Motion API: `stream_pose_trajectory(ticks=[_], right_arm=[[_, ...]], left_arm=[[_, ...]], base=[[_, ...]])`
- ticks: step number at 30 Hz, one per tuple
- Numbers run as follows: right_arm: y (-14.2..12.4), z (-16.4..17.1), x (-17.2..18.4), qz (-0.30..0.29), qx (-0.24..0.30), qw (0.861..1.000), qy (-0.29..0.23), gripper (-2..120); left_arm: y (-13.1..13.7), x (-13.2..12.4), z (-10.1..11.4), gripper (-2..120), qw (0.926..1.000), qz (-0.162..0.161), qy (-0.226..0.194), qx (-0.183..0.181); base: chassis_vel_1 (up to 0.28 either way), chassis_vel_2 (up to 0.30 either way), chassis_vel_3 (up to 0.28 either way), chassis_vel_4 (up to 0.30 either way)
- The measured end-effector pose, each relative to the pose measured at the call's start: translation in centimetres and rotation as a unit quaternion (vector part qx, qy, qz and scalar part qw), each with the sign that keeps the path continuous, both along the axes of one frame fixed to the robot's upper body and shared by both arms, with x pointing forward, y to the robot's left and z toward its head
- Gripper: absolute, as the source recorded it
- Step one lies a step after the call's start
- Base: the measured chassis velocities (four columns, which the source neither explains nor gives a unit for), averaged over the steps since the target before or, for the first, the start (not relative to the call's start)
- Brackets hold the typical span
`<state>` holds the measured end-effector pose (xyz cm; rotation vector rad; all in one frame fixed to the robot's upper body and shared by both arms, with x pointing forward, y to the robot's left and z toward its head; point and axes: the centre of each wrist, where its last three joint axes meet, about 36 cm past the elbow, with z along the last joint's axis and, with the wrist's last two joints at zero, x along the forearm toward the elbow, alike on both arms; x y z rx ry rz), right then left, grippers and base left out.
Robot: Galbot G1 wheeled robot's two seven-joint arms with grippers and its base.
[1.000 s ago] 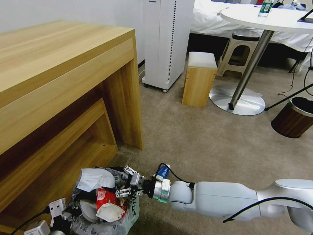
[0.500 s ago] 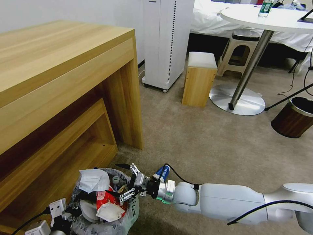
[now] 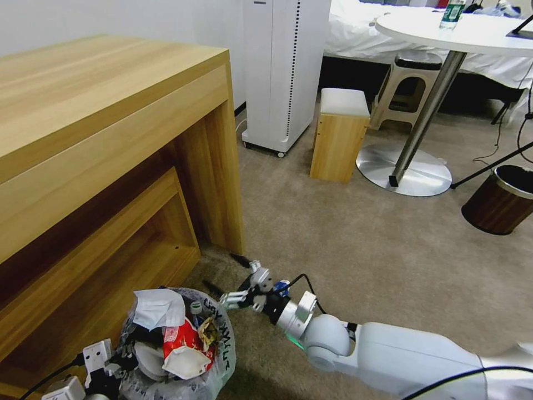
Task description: Pick up the trash bin and place the garbage on the floor into it.
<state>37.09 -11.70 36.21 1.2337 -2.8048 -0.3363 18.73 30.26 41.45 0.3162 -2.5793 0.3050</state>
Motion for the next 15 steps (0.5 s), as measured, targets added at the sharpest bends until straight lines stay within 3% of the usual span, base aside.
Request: stream_pose_trajectory(ticks=[2, 7, 10, 11, 14, 15], right_arm=[[-0.9, -0.1, -0.3, -0.068, -0.011, 0.996, 0.050, 100], [-1.3, -0.4, -0.5, -0.152, -0.018, 0.981, 0.121, 100], [-1.9, -1.2, -0.5, -0.230, -0.005, 0.953, 0.196, 100], [-1.9, -1.2, -0.5, -0.230, -0.005, 0.953, 0.196, 100], [-3.2, -2.8, 0.0, -0.287, 0.007, 0.927, 0.240, 100], [-3.2, -2.8, 0.0, -0.287, 0.007, 0.927, 0.240, 100]], left_arm=[[0.0, 0.0, 0.0, 0, 1.0000, -0.001, 0.001, 0.001], [-0.1, -0.2, -0.1, 0, 1.0000, -0.001, 0.001, 0.001], [-0.3, -0.2, -0.2, 0, 1.0000, -0.002, 0.002, 0.000], [-0.3, -0.2, -0.2, 0, 1.0000, -0.002, 0.002, 0.000], [-0.3, -0.3, -0.2, 0, 1.0000, -0.003, 0.003, 0.001], [-0.3, -0.3, -0.2, 0, 1.0000, -0.003, 0.003, 0.001]], base=[[0.000, 0.000, 0.000, 0.000], [0.000, 0.000, 0.000, 0.000], [0.000, 0.000, 0.000, 0.000], [0.000, 0.000, 0.000, 0.000], [0.000, 0.000, 0.000, 0.000], [0.000, 0.000, 0.000, 0.000]])
